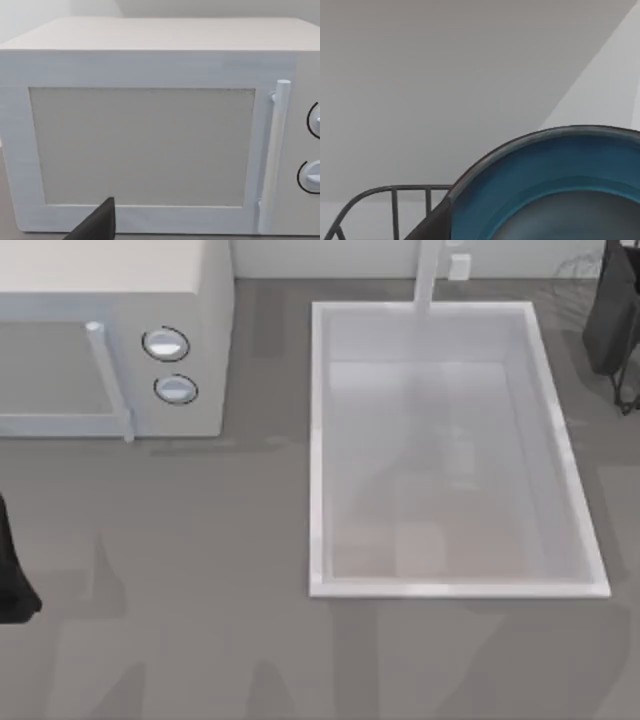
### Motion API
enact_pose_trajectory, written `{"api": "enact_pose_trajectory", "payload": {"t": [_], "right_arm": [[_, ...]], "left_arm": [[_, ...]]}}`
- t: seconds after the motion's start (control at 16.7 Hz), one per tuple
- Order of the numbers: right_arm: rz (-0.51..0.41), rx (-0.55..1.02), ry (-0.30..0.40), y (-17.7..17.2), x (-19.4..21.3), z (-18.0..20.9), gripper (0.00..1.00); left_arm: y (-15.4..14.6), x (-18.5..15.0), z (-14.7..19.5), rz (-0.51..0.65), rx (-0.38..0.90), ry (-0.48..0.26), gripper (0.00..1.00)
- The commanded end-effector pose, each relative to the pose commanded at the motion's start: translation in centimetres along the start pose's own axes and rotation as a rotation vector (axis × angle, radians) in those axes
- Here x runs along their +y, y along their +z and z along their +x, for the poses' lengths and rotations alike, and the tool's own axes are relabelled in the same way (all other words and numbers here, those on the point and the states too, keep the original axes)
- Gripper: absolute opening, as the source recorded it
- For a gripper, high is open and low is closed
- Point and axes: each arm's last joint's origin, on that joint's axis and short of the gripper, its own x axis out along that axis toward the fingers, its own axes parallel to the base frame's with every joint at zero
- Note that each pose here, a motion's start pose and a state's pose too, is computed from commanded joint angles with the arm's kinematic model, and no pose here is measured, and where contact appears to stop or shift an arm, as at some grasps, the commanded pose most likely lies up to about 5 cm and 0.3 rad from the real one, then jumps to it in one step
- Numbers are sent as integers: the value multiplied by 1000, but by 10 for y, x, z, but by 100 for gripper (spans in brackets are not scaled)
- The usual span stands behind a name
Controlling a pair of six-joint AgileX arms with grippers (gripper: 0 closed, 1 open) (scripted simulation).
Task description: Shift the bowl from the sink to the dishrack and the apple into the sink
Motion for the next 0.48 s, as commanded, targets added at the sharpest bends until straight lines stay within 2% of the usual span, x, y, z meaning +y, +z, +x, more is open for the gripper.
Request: {"api": "enact_pose_trajectory", "payload": {"t": [0.48], "right_arm": [[0,-1,2,5,3,-5,100]], "left_arm": [[0,0,0,0,0,0,100]]}}
